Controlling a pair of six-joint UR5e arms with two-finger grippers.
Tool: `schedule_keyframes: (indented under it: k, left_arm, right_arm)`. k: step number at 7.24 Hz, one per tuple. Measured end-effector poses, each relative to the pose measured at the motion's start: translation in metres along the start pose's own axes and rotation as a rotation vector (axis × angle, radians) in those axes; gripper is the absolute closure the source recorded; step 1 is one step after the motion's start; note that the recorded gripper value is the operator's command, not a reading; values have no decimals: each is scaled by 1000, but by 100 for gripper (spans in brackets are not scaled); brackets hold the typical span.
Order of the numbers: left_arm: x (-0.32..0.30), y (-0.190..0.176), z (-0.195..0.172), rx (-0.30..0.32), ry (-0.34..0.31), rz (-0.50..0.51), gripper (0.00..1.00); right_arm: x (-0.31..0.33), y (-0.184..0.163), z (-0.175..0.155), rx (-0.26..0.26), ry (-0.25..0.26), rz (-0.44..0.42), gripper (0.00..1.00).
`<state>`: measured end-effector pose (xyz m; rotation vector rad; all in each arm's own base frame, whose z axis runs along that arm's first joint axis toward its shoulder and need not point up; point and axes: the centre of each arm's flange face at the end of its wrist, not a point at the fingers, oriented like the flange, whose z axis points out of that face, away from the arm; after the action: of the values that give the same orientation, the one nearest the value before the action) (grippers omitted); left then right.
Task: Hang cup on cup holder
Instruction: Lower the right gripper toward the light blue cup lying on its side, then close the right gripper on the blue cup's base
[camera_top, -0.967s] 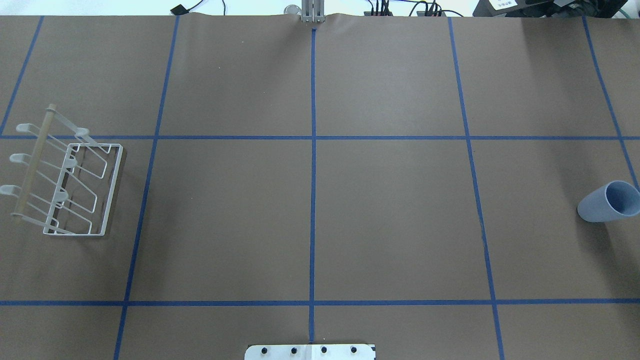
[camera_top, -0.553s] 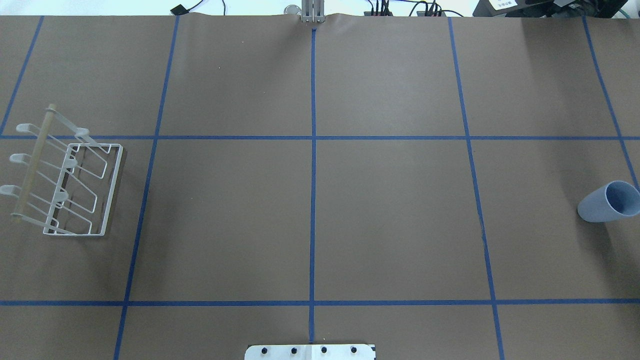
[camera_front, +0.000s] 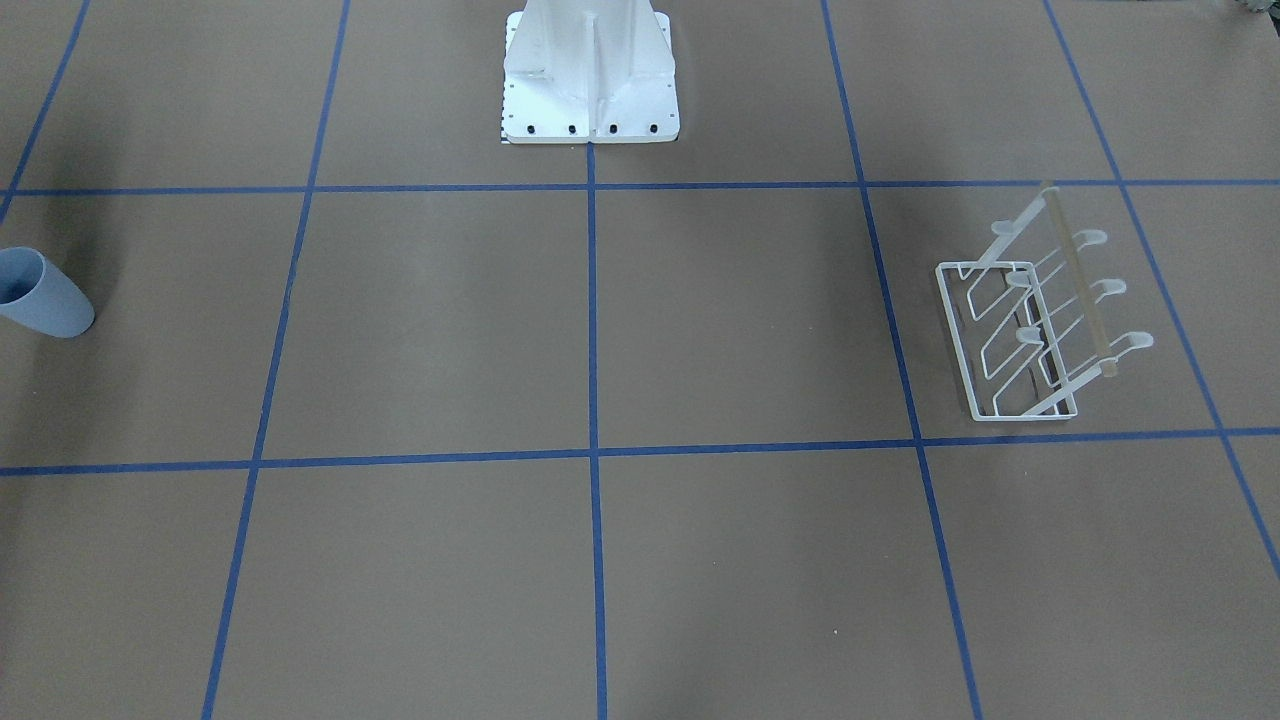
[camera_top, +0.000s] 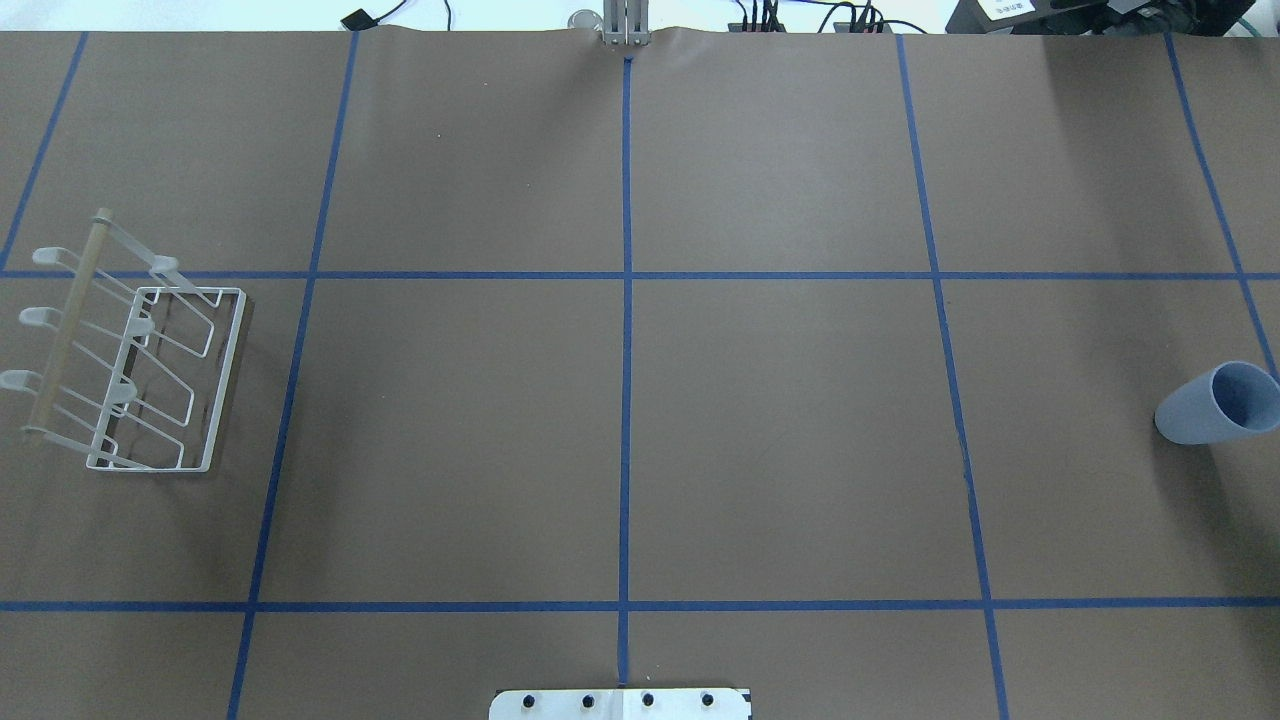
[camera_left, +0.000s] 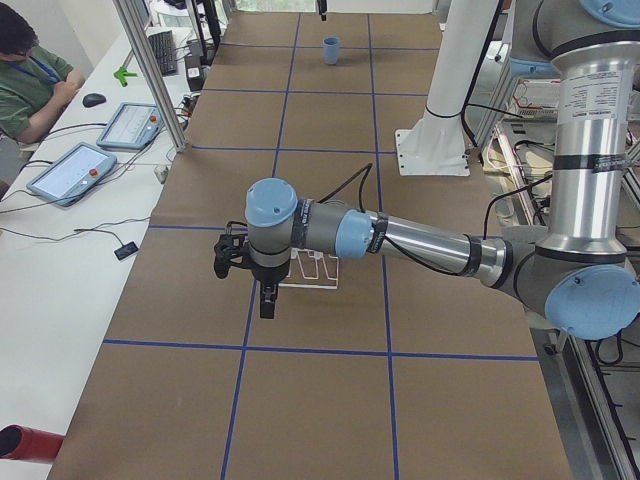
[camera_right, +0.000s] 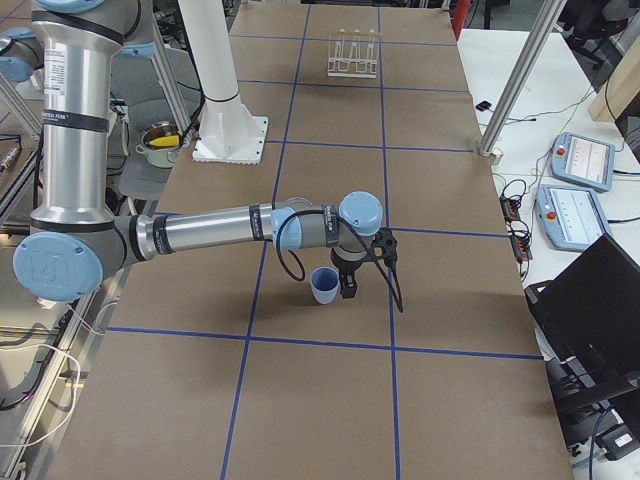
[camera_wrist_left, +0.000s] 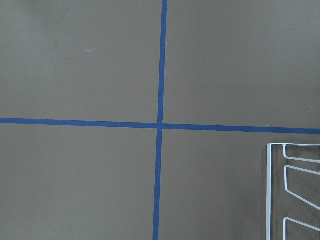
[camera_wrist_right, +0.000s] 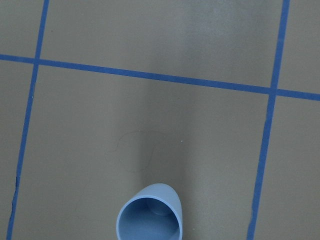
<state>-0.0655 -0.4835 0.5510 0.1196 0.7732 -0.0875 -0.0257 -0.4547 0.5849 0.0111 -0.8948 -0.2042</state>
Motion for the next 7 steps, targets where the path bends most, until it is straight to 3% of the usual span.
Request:
schedule_keyframes:
  k: [3,7]
  left_arm:
    - [2,0,-2,4,2,3,2]
    - [2,0,-2,4,3,4,2]
  right_arm:
    - [25,0,45,-52,12,-1,0]
    - [16,0,66,-92,5,-26,0]
